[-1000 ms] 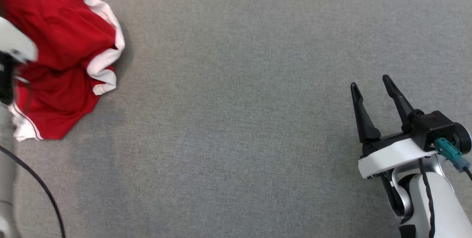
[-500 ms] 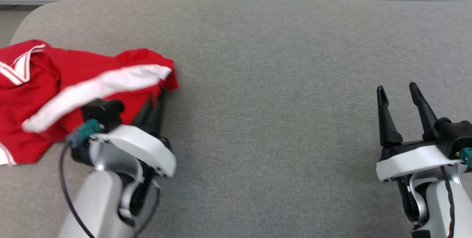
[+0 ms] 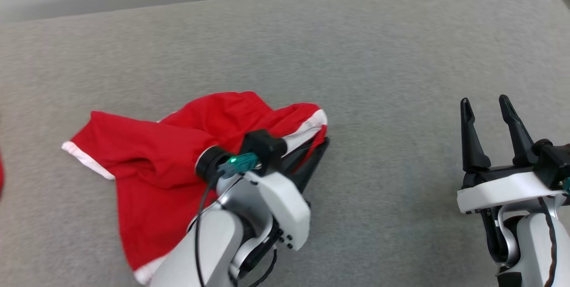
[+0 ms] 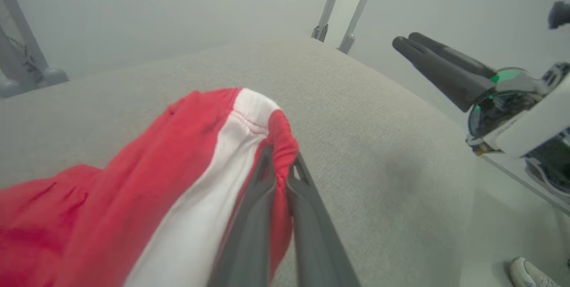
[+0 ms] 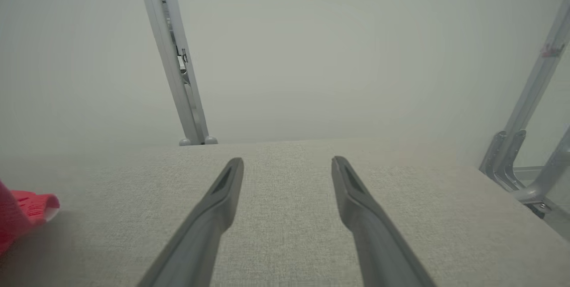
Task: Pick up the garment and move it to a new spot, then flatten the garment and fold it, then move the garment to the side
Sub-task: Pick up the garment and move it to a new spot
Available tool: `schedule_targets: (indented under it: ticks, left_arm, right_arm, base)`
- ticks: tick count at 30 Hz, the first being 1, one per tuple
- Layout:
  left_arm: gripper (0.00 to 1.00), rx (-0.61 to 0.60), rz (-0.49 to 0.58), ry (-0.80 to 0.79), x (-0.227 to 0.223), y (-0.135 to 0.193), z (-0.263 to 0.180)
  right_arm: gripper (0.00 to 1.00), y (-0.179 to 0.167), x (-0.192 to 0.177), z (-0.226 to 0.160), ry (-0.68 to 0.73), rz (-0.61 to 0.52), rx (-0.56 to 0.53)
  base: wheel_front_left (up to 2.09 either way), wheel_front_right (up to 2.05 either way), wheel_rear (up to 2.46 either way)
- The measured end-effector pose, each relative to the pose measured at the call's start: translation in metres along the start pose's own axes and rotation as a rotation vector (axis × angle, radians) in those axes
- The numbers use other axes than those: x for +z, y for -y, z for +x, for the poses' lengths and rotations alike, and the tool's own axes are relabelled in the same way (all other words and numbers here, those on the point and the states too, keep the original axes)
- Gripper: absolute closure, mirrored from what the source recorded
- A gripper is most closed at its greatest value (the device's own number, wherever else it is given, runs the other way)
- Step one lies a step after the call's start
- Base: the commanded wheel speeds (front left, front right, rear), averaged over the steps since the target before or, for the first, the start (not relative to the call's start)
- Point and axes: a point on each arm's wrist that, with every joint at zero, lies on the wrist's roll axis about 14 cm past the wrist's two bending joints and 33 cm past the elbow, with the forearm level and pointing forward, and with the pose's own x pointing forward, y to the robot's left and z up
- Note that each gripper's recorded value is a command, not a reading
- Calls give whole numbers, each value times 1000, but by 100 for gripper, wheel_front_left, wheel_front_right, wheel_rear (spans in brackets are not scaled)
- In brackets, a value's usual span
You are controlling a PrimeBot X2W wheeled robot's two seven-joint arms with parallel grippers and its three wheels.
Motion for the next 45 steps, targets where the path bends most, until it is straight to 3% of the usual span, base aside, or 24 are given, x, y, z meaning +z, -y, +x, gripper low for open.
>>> schedule_targets:
  ticks: [7,15,16,17,25,30,37,45]
  left_arm:
    - [100,-229,95,-26,3,56,45]
    - [100,-432,14,-194,-56,108,57]
    - [69,-448,7,-217,-63,111,55]
    - [0,-468,-5,-234,-68,116,53]
    - [0,-490,-3,-215,-62,121,36]
    - [0,-427,-2,-194,-53,101,19]
    - [0,-95,-8,14,-1,19,-2]
    - [0,257,-25,284,62,-74,-59]
  right_arm:
    - [0,45,-2,-22,-8,-8,-126]
    - [0,77,-21,-42,-66,-19,-223]
    - [0,77,-24,-43,-75,-20,-226]
    - [0,77,-26,-42,-81,-19,-223]
    - [0,50,-24,-23,-57,-11,-142]
    - [0,30,-17,-12,-35,-7,-82]
    - [0,2,2,-2,12,-1,-6]
    - [0,-24,22,3,57,1,61]
  base:
    - [0,0,0]
    - [0,0,0]
    - [0,0,0]
    - [0,0,0]
    - [0,0,0]
    - [0,0,0]
    - [0,0,0]
    - [0,0,0]
